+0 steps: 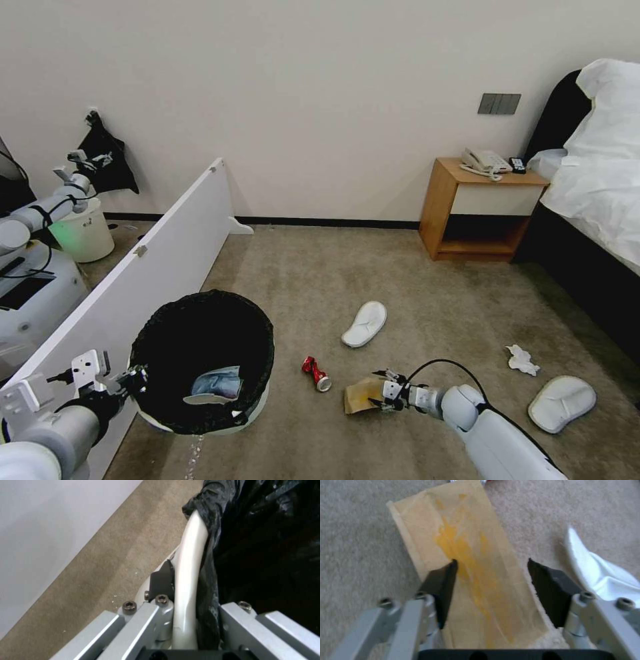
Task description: Pick up the trash bin, then pick up the garbage from the floor and place it into the trash bin.
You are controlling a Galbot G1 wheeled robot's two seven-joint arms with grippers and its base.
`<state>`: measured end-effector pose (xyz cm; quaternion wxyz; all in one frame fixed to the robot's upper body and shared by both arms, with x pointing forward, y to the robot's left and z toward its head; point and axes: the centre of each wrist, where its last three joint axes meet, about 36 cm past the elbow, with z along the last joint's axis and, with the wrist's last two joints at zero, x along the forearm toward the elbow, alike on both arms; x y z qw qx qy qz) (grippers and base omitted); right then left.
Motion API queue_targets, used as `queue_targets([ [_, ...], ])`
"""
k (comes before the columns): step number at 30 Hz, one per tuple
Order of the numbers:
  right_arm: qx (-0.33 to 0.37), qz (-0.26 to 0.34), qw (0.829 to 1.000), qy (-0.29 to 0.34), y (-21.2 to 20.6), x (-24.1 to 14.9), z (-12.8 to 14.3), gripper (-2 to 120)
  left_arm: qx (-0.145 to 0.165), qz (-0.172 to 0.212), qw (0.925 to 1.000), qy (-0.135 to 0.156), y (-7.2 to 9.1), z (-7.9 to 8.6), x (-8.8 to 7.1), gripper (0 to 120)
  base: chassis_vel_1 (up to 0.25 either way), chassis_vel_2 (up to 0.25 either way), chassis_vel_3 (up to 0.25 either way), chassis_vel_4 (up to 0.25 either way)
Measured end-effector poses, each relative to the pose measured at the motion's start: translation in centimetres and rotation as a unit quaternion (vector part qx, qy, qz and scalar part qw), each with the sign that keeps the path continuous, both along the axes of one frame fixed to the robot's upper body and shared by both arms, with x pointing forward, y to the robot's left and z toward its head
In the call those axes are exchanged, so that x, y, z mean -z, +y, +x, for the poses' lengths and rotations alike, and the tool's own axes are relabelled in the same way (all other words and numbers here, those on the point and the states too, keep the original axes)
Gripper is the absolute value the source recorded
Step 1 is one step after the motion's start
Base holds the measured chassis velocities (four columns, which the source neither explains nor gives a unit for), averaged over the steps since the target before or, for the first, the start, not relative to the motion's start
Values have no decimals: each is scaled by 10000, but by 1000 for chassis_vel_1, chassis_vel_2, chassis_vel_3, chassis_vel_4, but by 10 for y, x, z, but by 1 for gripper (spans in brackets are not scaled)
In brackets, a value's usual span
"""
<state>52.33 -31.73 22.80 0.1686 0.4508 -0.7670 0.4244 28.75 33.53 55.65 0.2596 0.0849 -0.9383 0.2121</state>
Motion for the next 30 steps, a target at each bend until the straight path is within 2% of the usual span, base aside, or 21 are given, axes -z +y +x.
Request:
queue_targets([
  [3,22,65,10000,40,2,3,1,50,-1,0,10000,5,0,0,0,1,0,0,0,0],
  [5,68,186,9997,130,5,9,3,36,-6,2,10000,12,0,-1,0,1,0,0,0,0],
  [6,68,186,9997,130,5,9,3,36,-6,2,10000,12,0,-1,0,1,0,0,0,0],
  [9,95,366,9989,286,13,21,5,22,-7,2,10000,7,0,-1,0,1,0,0,0,0],
  [10,95,366,9989,286,13,21,5,22,-7,2,10000,7,0,-1,0,1,0,0,0,0],
  [12,69,486,9980,405,16,24,3,10,-6,-3,10000,9,1,-1,0,1,0,0,0,0],
  [13,69,486,9980,405,16,24,3,10,-6,-3,10000,9,1,-1,0,1,0,0,0,0],
  [15,56,543,9973,483,18,25,2,1,-7,-5,10000,8,1,0,0,1,0,0,0,0],
  [30,50,596,9971,468,6,17,-3,0,-11,9,10000,3,2,-1,-1,1,0,0,0,0],
])
